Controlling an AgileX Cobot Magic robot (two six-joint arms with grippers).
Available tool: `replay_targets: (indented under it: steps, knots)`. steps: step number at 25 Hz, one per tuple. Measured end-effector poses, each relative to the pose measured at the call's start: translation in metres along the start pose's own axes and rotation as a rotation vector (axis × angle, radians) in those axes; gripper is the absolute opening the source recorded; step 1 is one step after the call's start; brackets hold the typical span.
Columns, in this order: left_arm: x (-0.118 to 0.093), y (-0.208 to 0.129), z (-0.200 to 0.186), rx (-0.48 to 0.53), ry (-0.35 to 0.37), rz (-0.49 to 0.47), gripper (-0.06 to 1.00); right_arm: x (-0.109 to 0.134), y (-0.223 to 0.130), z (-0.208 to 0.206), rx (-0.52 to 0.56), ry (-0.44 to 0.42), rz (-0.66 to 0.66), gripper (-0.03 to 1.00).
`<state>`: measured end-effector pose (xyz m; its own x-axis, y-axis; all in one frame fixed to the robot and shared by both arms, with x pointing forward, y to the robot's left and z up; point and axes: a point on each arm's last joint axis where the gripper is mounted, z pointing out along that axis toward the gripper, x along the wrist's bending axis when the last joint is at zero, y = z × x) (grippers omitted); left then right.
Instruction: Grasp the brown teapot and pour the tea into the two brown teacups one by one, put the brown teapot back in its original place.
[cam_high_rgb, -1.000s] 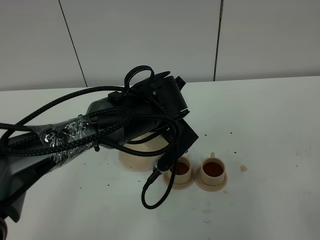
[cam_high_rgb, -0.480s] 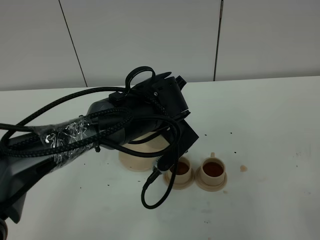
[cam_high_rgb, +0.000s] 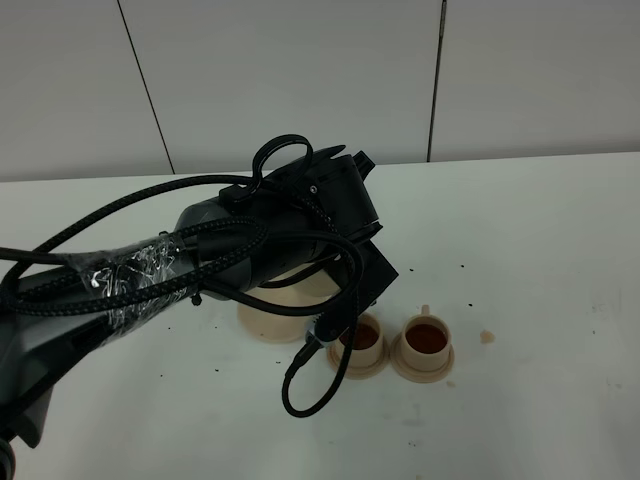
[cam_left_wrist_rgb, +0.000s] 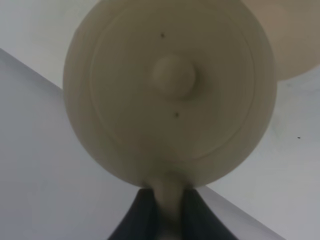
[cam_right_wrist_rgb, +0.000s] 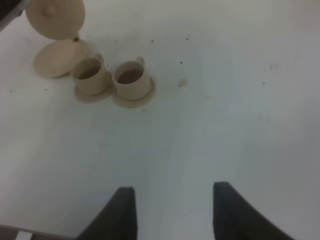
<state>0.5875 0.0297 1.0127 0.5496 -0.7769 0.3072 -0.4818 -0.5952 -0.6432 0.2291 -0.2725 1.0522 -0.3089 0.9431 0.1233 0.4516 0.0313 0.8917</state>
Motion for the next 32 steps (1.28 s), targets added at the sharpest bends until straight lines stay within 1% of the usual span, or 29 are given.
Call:
replay_targets:
  steps: [32]
  knots:
    - [0.0000,-0.0001,0.0000,0.001,0.000,0.000,0.17,0.0000,0.0000,0.0000,0.000,0.000,0.000,0.35]
